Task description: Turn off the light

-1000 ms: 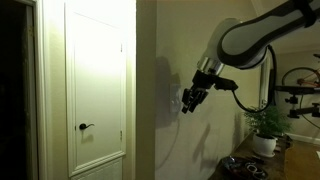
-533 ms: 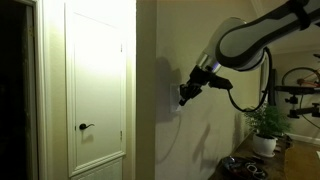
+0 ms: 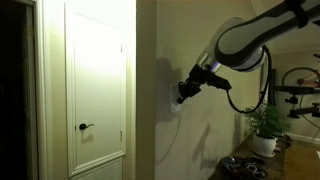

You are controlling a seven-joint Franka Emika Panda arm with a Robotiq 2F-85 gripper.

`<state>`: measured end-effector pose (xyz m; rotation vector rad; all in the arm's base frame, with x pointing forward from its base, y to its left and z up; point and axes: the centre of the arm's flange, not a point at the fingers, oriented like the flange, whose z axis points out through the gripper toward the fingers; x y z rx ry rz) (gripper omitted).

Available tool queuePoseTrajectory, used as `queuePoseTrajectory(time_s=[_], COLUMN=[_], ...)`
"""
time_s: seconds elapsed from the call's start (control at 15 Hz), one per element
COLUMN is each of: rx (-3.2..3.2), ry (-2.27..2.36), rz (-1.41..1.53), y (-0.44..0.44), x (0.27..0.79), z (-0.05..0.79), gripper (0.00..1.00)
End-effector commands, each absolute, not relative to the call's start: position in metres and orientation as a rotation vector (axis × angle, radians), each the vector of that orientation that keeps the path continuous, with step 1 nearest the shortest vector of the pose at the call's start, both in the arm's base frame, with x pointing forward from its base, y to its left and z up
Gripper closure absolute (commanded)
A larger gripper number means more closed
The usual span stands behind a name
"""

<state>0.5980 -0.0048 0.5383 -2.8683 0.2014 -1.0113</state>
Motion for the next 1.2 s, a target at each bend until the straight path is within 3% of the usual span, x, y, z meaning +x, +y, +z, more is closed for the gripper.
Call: queuePoseTrajectory(time_s=[0.0,0.6,0.67,0.73,1.13], rx=[-2.811,-2.945,-2.966,-2.973,-3.036], ry=[0.258,0.086,0.066,0.04,-0.096], rz=[-1.065,-0.739,-0.698,-0.661,-0.428], y=[-0.006,-0.013,-0.013,-0.014,-0.015], x=[0.604,0.54,0.531,0.523,0.483], z=[0.534,0.522,0.522,0.523,0.529], gripper=[0.95,0.95,0.78,0.7,0.35])
